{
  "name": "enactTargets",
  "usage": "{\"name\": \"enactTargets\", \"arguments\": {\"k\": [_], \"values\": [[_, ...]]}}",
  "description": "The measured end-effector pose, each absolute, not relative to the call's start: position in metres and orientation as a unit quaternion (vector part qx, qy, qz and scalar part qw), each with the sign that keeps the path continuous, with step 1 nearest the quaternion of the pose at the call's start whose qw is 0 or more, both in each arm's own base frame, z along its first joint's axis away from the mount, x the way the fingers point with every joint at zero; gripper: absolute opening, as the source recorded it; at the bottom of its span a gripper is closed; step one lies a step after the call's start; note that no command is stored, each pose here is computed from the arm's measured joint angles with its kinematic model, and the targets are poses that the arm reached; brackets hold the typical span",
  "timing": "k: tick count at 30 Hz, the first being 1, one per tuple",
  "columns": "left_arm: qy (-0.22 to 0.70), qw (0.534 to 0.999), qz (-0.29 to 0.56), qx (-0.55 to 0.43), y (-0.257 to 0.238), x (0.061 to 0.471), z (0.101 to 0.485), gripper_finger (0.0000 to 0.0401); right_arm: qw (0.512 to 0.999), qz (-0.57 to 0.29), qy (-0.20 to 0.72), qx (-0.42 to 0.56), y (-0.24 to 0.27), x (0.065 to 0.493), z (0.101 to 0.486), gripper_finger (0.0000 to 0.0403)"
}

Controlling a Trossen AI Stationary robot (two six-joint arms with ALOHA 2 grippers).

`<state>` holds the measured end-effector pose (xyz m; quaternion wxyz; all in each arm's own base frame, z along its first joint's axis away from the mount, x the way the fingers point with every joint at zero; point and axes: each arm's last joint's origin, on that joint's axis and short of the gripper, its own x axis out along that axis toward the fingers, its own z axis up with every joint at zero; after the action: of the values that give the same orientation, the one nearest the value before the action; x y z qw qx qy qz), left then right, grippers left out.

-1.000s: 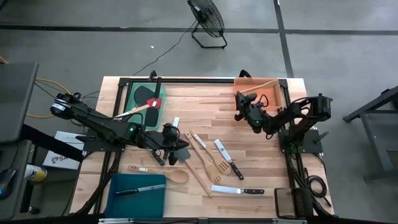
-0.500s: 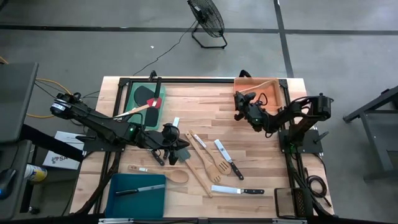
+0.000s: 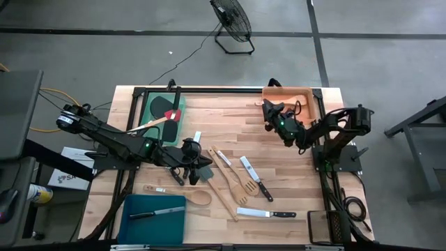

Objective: Pick & Place Kitchen Items
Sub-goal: Put the black knife into the blue bin

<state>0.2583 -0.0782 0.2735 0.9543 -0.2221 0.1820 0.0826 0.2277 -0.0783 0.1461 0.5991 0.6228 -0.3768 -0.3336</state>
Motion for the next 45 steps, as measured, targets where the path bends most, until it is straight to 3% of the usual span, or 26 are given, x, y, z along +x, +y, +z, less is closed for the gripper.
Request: {"name": "enactTargets", "arguments": {"k": [6,17,27,36,45], "values": [[0.183,0.954,0.08,-0.223,-0.078,0.258,0.273,0.0001,0.635,-0.325,-0.375,0.593,-0.071,0.229,0.153,0.022],[0.187,0.954,0.08,-0.222,-0.078,0.258,0.273,0.0001,0.832,-0.24,-0.324,0.381,-0.047,0.22,0.209,0.0218],[0.188,0.956,0.077,-0.21,-0.078,0.258,0.273,0.0001,0.924,-0.188,-0.193,0.273,-0.025,0.199,0.236,0.0206],[0.19,0.959,0.075,-0.194,-0.078,0.258,0.273,0.0001,0.956,-0.126,-0.059,0.258,-0.011,0.184,0.229,0.0205],[0.206,0.96,0.077,-0.175,-0.078,0.257,0.27,0.0001,0.954,-0.127,0.081,0.258,-0.002,0.18,0.233,0.0205]]}}
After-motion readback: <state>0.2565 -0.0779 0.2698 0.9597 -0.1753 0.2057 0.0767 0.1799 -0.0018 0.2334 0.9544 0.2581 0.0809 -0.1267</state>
